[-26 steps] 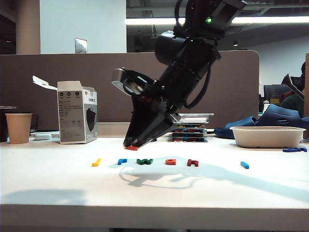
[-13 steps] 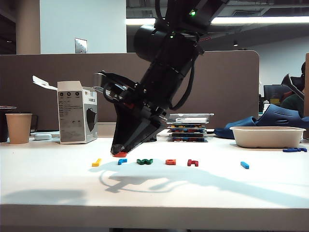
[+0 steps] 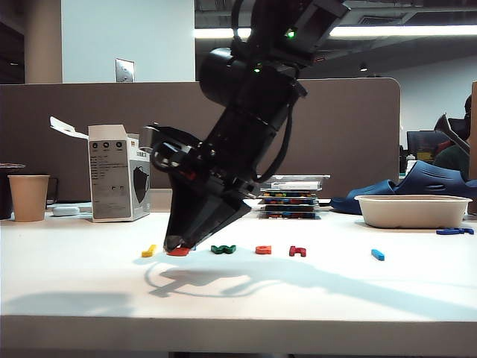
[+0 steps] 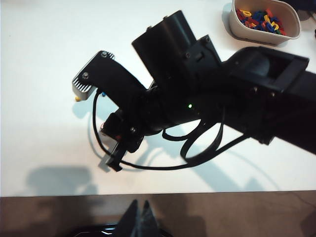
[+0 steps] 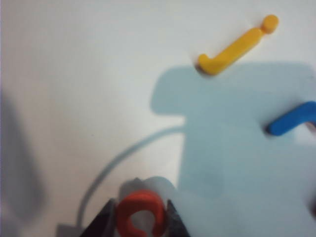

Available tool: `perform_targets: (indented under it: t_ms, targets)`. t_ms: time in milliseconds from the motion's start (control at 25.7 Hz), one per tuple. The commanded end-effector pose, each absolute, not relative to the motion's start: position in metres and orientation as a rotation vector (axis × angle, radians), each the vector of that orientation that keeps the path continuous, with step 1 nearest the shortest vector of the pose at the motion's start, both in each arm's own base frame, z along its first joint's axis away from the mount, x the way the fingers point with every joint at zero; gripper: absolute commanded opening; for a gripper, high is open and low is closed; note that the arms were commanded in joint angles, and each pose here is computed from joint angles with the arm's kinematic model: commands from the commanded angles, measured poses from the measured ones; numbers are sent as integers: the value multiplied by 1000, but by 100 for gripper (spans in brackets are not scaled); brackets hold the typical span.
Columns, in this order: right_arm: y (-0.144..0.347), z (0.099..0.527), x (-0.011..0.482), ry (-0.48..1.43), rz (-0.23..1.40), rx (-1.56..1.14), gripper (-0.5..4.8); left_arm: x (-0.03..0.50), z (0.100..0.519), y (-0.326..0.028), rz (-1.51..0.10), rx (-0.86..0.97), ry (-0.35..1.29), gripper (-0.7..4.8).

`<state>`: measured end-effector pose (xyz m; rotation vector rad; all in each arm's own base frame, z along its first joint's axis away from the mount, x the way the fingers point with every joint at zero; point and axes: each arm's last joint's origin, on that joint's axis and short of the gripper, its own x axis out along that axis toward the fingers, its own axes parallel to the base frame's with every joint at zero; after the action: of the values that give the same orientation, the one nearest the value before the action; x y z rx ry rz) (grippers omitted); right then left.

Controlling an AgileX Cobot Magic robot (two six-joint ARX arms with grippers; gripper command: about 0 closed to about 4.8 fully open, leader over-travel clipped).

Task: Select the appropriate letters from the row of letter magnets placed on the table to arrange into the word "car".

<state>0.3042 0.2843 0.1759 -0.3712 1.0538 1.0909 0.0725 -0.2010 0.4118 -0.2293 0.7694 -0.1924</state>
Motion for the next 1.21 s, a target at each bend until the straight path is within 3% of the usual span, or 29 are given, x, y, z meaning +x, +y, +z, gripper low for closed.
perform_targets:
  t_ms: [39,1207]
  targets:
    - [287,178,304,1034,1093,-373,103,73,413,-200,-190,-233,758,-5]
    - [295,169,298,1065,1103,-398,103,73,413,-200,-190,-234,758,-5]
